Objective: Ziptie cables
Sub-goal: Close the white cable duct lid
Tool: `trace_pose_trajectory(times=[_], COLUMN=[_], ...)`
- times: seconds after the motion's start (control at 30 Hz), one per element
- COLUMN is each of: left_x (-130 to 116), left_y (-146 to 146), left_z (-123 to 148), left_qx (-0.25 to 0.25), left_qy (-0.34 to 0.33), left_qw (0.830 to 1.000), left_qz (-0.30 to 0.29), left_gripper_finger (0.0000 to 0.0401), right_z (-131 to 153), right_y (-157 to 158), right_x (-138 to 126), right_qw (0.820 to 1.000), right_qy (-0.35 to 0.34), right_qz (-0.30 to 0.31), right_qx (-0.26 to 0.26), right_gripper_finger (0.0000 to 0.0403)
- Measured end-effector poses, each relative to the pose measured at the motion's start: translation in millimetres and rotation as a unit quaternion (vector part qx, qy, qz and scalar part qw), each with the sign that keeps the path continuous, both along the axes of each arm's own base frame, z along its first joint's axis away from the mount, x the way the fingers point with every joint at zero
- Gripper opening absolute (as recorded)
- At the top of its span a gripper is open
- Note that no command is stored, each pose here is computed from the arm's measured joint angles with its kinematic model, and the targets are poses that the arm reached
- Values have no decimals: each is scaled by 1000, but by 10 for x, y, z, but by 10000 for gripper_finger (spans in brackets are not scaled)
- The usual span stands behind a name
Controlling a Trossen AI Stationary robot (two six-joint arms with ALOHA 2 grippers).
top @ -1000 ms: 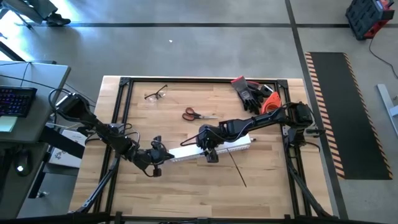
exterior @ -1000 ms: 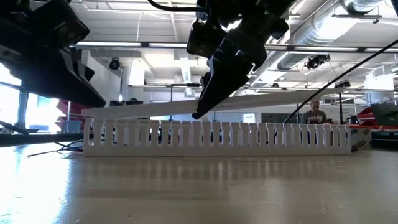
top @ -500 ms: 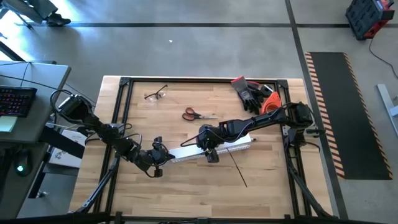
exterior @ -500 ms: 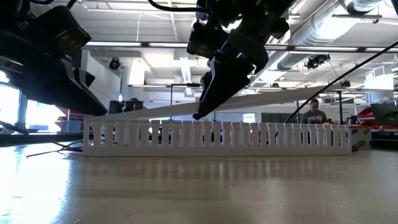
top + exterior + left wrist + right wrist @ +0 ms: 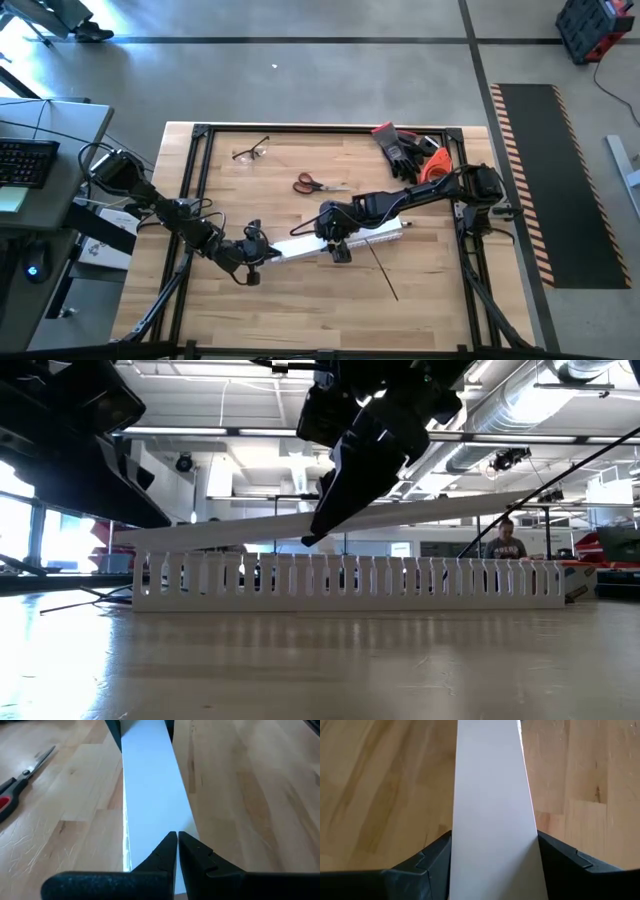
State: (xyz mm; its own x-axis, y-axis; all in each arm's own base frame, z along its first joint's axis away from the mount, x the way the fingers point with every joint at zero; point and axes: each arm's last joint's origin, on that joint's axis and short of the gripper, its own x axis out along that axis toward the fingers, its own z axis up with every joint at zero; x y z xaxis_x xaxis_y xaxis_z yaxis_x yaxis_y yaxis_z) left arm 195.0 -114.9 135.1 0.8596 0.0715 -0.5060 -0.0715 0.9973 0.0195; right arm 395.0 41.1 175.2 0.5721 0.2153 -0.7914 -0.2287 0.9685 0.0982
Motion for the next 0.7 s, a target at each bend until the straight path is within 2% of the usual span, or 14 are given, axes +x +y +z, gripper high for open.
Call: trace_pose_trajectory(times=[0.47, 0.7], left_x=[22, 30], left_y=[-5, -12], left_z=[-102, 60], left_qx=[18, 21], left_qy=[11, -31], left_qw=[1000, 999], left_qz=[17, -2], left_gripper_finger=[0, 0], right_z=[-23, 36], right_y=[-9, 42], right_x=[-28, -32], right_qw=[999, 999], right_qy=[15, -2], right_qz=[-7, 1], right_qx=[-31, -47], right_gripper_finger=[215, 215])
